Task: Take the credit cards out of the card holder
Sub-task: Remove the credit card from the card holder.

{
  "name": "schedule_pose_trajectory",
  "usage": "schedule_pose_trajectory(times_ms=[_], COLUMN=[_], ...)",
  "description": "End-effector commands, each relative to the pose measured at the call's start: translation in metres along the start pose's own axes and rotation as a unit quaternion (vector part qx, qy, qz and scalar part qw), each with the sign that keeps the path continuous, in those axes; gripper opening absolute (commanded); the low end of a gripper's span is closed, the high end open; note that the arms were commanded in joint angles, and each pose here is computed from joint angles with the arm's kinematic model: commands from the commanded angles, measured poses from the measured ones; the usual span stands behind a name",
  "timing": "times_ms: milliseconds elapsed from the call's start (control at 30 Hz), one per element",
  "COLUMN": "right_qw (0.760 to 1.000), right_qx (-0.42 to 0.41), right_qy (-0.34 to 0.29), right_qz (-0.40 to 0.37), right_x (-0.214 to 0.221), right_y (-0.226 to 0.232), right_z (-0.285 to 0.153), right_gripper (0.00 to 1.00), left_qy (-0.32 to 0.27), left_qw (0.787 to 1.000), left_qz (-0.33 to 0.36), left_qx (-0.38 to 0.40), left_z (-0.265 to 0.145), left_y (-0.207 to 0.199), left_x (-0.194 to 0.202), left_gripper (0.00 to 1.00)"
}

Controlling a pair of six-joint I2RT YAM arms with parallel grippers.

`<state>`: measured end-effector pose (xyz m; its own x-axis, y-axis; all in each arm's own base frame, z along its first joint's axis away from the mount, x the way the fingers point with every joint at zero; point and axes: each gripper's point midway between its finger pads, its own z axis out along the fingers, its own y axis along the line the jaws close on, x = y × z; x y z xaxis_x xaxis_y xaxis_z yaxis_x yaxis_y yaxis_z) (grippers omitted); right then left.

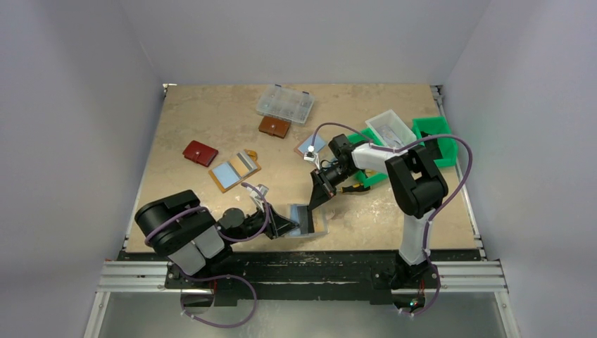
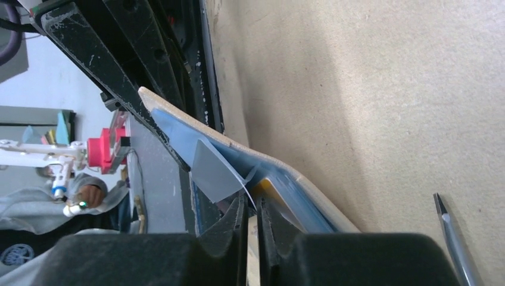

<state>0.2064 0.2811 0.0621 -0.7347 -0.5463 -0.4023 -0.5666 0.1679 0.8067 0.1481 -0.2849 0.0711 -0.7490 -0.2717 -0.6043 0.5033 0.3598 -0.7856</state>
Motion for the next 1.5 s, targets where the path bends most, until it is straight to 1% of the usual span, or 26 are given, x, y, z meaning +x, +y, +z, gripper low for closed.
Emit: schedule_pose_trajectory(times_ms=[0, 67, 100, 267, 433, 533, 733, 833, 1000, 1033, 1167, 1200, 1267, 1300, 1333, 1367, 1400, 1467], right_qw=[1.0, 1.0, 1.0, 1.0, 1.0, 0.999, 0.998, 0.998, 0.999, 0.999, 0.996, 0.995, 0.992, 0.991, 0.989, 0.987, 0.984, 0.979], right_qx=[-0.025, -0.025, -0.024, -0.017, 0.021, 0.042, 0.045, 0.038, 0.017, 0.012, 0.008, 0.011, 0.018, 0.023, 0.028, 0.033, 0.037, 0.042], right_qy=[-0.009, -0.013, -0.016, -0.023, -0.01, -0.002, -0.028, -0.038, -0.044, -0.045, -0.048, -0.049, -0.05, -0.05, -0.049, -0.049, -0.049, -0.047], right_qz=[0.008, 0.009, 0.008, 0.005, 0.006, 0.014, 0.02, 0.016, -0.014, -0.023, -0.072, -0.083, -0.111, -0.125, -0.137, -0.152, -0.166, -0.196], right_x=[-0.002, -0.003, -0.004, -0.005, 0.001, 0.005, -0.001, -0.004, -0.01, -0.012, -0.018, -0.019, -0.021, -0.022, -0.022, -0.023, -0.023, -0.023], right_y=[0.008, 0.007, 0.007, 0.004, -0.011, -0.022, -0.025, -0.021, -0.006, -0.001, 0.016, 0.02, 0.029, 0.032, 0.035, 0.039, 0.042, 0.051], right_z=[0.001, -0.001, -0.003, -0.01, -0.011, -0.013, -0.028, -0.033, -0.039, -0.041, -0.051, -0.054, -0.059, -0.062, -0.065, -0.067, -0.07, -0.075], right_gripper=[0.07, 0.01, 0.0, 0.0, 0.0, 0.0, 0.0, 0.0, 0.0, 0.0, 0.0, 0.0, 0.0, 0.0, 0.0, 0.0, 0.0, 0.0], left_qy=[-0.084, -0.088, -0.088, -0.094, -0.097, -0.087, -0.065, -0.061, -0.05, -0.051, -0.058, -0.05, -0.045, -0.044, -0.056, -0.083, -0.091, -0.119], left_qw=[0.993, 0.993, 0.993, 0.995, 0.995, 0.994, 0.991, 0.99, 0.987, 0.986, 0.982, 0.978, 0.972, 0.967, 0.963, 0.957, 0.948, 0.935], left_qz=[0.044, 0.046, 0.046, 0.037, 0.018, 0.007, -0.009, -0.012, -0.023, -0.025, -0.027, -0.027, -0.015, -0.011, -0.003, 0.002, 0.002, 0.001], left_qx=[0.069, 0.062, 0.056, 0.014, -0.033, -0.062, -0.117, -0.128, -0.151, -0.158, -0.18, -0.199, -0.229, -0.25, -0.264, -0.279, -0.305, -0.333], left_z=[-0.003, -0.004, -0.004, -0.012, -0.019, -0.021, -0.028, -0.029, -0.03, -0.032, -0.037, -0.041, -0.046, -0.053, -0.055, -0.061, -0.07, -0.086], left_y=[-0.037, -0.035, -0.033, -0.014, 0.008, 0.023, 0.05, 0.055, 0.065, 0.067, 0.071, 0.077, 0.082, 0.087, 0.085, 0.083, 0.086, 0.083], left_x=[-0.039, -0.041, -0.04, -0.04, -0.04, -0.035, -0.022, -0.02, -0.015, -0.015, -0.019, -0.016, -0.02, -0.02, -0.03, -0.045, -0.05, -0.064], left_gripper=[0.0, 0.0, 0.0, 0.0, 0.0, 0.0, 0.04, 0.09, 0.21, 0.27, 0.37, 0.44, 0.54, 0.57, 0.64, 0.7, 0.78, 0.94])
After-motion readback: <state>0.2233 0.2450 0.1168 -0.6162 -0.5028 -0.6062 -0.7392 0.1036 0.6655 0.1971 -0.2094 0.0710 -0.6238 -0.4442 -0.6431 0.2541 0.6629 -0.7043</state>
